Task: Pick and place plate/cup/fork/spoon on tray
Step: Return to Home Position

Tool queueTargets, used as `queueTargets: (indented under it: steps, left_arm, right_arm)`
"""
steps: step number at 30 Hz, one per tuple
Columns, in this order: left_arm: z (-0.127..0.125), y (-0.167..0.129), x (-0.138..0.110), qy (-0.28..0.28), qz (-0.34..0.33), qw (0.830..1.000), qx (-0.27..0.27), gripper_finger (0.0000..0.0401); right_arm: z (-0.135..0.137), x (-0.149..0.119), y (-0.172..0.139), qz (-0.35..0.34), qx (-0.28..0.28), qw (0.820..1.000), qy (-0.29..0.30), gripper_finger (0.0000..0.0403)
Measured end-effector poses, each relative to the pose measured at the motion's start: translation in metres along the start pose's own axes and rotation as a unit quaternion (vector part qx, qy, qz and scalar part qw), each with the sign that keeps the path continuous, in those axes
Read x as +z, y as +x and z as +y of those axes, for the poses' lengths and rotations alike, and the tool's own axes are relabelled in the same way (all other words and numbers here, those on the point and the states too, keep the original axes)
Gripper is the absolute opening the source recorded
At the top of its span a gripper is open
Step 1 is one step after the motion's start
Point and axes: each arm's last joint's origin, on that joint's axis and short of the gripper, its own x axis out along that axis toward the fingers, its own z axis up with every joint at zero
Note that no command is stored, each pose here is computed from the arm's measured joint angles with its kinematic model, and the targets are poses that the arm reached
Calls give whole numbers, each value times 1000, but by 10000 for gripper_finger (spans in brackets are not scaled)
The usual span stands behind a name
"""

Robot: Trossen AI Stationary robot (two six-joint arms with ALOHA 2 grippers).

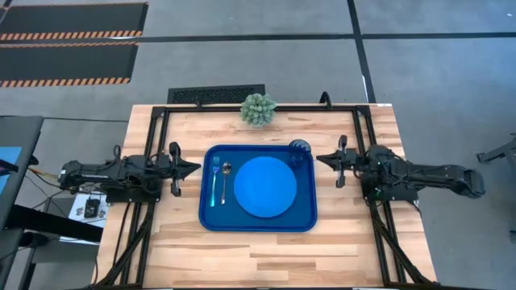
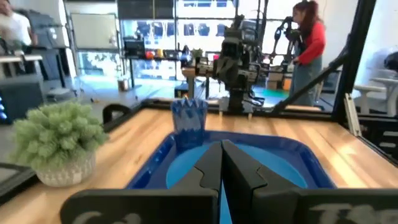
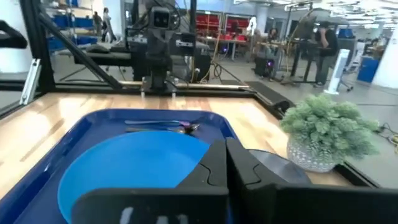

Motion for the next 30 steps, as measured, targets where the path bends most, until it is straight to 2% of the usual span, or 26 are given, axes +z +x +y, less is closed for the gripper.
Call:
queueTargets:
  steps: [6, 14, 22, 30]
  left_arm:
    - [3, 1, -1, 8, 9, 1000, 13, 0]
    - [10, 3, -3, -9, -2, 1000, 13, 0]
    - [17, 3, -2, -10, -4, 999, 49, 0]
    - [17, 3, -3, -22, -5, 999, 48, 0]
  right_arm:
    - [-1, -3, -11, 14, -9, 1000, 20, 4]
    - [-1, 0, -21, -17, -30, 999, 12, 2]
    - [-1, -1, -21, -11, -30, 999, 11, 2]
    - [-3, -2, -21, -4, -66, 998, 19, 14]
